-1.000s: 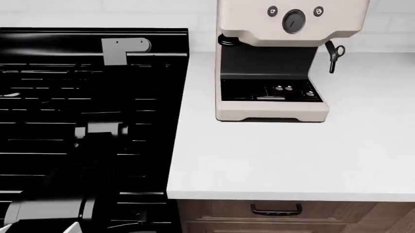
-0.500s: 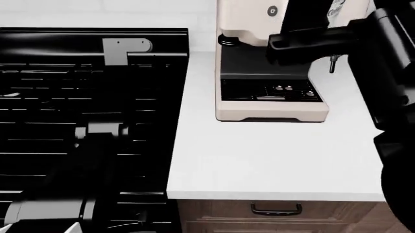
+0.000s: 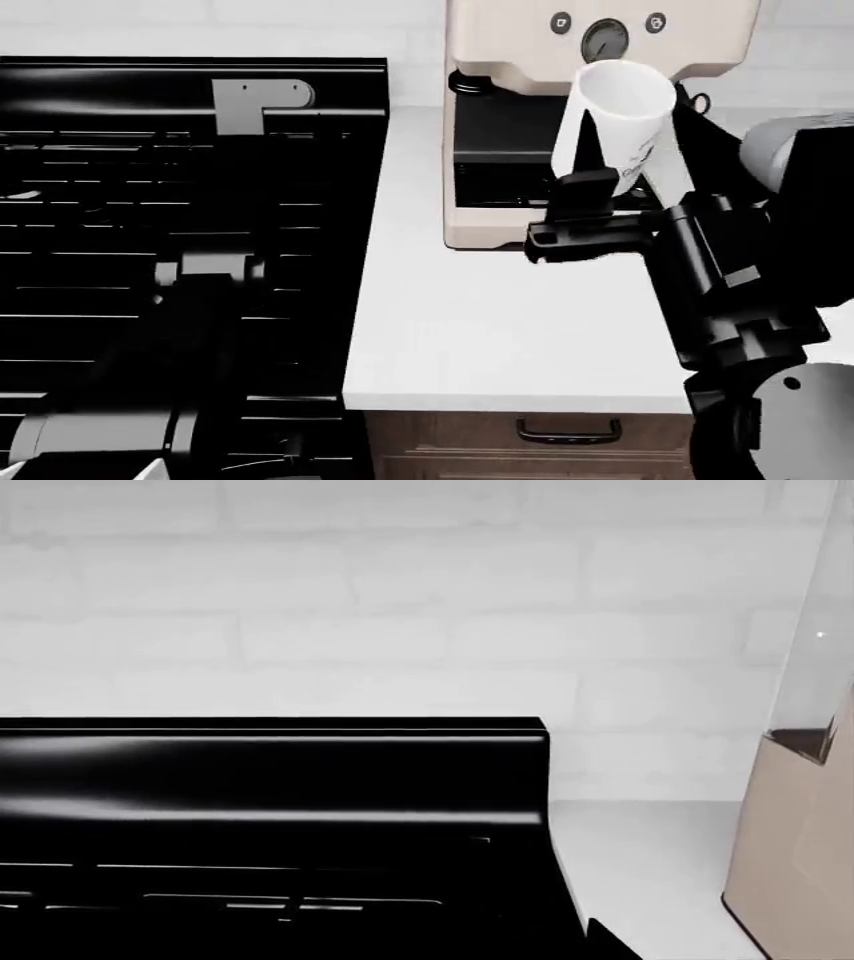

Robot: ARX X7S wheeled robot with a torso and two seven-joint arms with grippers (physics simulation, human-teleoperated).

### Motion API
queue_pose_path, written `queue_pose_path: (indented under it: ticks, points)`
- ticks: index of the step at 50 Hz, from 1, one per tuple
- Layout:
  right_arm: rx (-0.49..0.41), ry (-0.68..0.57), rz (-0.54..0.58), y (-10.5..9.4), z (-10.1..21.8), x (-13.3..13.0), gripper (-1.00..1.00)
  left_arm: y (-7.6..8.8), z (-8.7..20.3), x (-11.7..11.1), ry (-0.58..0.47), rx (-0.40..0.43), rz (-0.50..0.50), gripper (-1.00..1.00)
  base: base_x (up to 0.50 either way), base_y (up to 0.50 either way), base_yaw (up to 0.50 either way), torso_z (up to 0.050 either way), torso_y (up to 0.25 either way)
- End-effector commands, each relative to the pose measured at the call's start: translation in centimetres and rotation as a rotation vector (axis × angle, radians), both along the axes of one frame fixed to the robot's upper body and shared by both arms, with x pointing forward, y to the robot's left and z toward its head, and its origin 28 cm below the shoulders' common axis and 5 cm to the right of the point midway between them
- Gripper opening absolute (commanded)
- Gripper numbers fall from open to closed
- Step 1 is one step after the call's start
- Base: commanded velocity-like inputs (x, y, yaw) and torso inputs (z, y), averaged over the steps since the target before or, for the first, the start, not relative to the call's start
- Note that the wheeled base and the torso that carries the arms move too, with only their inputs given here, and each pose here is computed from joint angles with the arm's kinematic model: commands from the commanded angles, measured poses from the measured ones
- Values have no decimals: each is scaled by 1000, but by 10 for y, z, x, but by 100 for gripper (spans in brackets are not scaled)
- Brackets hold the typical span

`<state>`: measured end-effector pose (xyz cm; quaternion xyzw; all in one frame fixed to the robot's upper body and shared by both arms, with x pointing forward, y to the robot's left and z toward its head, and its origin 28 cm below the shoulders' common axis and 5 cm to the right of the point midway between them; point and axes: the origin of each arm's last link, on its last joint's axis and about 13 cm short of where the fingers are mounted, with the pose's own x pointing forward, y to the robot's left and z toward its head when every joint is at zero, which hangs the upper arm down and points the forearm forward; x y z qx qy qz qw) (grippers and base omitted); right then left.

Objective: Pick the mug from the cabinet, place it under the coffee machine dispenser, and press the start button.

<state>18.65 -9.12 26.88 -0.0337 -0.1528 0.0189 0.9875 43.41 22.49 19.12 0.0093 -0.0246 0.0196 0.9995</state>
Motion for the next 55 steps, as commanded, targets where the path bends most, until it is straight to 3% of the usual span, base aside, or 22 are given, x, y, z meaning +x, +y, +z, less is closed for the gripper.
queue_pose_path:
  ticks: [1, 23, 33, 46, 55]
  points:
    - [-32, 51, -13, 2, -38, 8, -100, 0, 0, 0, -1, 4, 1, 100, 0, 0, 0, 0, 0]
    - [-61, 70, -64, 7, -60, 24, -100, 0, 0, 0, -4, 11, 1, 100, 0, 0, 0, 0, 0]
    - [3, 108, -67, 5, -64, 37, -100, 0, 0, 0, -4, 13, 1, 100, 0, 0, 0, 0, 0]
    - [53, 210, -54, 6, -50, 50, -100, -1, 0, 0, -4, 14, 1, 100, 0, 0, 0, 0, 0]
    - [18, 234, -79, 8, -33, 46, -100, -1, 0, 0, -5, 18, 3, 100, 0, 0, 0, 0, 0]
